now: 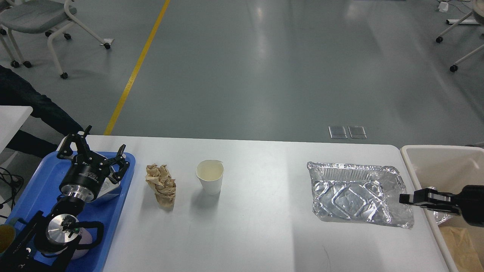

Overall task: Tidy desktop
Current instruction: 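Slide the foil tray with the right gripper toward the paper cup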

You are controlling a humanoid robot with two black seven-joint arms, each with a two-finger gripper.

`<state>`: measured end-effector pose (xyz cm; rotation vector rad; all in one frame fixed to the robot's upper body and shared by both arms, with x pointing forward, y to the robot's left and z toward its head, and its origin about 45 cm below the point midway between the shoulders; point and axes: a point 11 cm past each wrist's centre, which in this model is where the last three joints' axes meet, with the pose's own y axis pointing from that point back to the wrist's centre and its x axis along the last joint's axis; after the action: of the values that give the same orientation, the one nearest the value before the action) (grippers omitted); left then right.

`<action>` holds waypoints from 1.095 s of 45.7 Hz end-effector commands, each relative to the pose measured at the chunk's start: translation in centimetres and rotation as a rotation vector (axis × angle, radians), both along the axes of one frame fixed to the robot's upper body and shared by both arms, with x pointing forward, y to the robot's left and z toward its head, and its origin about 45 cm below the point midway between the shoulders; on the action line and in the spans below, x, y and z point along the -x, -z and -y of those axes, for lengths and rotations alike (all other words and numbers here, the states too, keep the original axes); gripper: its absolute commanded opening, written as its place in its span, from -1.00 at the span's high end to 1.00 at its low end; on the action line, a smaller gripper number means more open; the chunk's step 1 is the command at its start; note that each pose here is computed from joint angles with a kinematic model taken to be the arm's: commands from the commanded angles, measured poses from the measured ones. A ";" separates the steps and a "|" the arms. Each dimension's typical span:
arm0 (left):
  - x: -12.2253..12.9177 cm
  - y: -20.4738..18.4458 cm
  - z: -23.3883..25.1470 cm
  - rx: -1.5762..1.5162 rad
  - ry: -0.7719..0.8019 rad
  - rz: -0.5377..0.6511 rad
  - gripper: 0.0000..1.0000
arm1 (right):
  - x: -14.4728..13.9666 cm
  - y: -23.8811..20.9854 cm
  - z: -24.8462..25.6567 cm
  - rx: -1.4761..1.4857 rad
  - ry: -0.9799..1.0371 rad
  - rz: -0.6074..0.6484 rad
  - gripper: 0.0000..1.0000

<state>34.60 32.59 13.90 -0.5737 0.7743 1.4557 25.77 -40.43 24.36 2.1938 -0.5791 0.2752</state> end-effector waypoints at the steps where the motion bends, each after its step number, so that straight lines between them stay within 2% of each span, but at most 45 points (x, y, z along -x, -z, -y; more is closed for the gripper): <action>1: 0.0 0.0 0.1 0.003 0.000 -0.001 -0.93 | -0.1 -0.1 -0.2 -0.021 0.008 0.002 1.00; 20: -0.1 0.3 1.9 0.018 0.031 -0.003 -0.93 | -2.8 0.3 -3.9 -0.120 -0.020 0.074 1.00; 31: -0.1 0.6 2.3 0.007 0.029 -0.024 -0.93 | -3.9 2.2 -7.7 -0.150 -0.105 0.041 1.00; 50: 0.0 0.8 2.4 0.009 0.022 -0.031 -0.93 | -8.9 3.7 -15.8 -0.148 -0.272 0.022 1.00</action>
<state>34.63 30.18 13.11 -0.5473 0.8098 1.4430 33.50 -26.66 20.78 2.4107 -0.3662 0.3905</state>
